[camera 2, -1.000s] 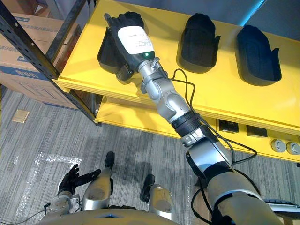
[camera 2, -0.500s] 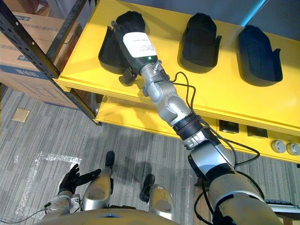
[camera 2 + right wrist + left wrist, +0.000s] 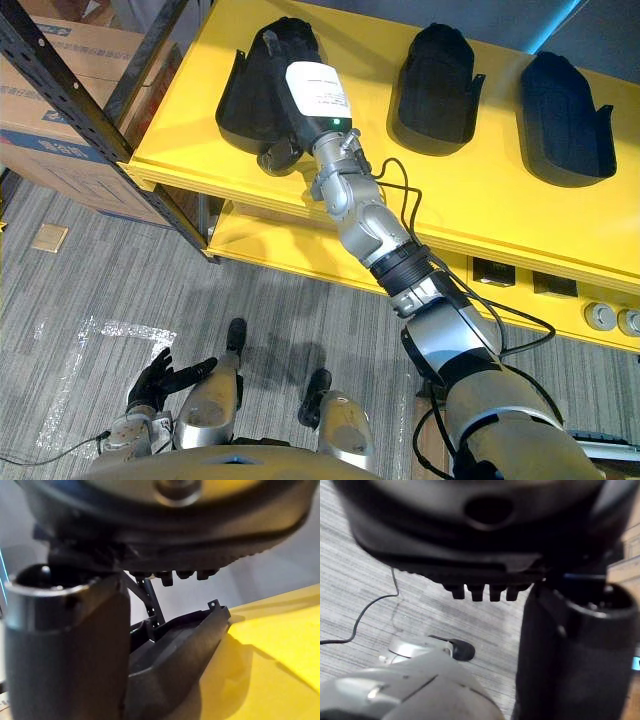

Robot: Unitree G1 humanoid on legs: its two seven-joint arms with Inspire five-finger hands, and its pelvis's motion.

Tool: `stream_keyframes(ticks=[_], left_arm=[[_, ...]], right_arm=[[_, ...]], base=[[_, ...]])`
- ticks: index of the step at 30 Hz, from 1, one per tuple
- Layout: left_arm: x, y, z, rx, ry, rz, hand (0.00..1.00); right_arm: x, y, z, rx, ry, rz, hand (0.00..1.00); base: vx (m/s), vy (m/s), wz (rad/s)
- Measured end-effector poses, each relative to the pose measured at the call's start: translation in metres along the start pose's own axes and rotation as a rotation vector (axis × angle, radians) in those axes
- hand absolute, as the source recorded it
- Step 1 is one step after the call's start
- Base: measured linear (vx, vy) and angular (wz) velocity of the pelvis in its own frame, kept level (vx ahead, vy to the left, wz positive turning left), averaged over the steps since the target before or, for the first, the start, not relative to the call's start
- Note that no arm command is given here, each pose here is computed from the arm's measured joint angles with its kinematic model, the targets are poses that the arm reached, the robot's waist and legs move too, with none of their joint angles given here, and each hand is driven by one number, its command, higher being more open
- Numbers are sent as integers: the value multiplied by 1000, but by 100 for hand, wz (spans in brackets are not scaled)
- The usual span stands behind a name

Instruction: Walk over and take three plastic housings, then place them on the shelf

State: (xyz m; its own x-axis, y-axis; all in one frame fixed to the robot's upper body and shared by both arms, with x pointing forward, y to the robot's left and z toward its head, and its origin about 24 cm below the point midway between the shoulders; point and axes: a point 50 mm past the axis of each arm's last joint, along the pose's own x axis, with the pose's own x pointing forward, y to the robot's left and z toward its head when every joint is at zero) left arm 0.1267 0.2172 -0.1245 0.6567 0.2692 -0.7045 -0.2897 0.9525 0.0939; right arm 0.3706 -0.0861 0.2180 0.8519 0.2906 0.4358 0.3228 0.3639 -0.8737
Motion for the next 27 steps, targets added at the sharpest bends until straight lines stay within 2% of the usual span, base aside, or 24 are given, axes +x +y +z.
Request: stream_keyframes(ticks=[27], left_arm=[[2, -13, 13, -54, -31, -34, 100]], right_arm=[[22, -28, -19, -42, 101, -168, 100]], base=[[-5, -7, 2]])
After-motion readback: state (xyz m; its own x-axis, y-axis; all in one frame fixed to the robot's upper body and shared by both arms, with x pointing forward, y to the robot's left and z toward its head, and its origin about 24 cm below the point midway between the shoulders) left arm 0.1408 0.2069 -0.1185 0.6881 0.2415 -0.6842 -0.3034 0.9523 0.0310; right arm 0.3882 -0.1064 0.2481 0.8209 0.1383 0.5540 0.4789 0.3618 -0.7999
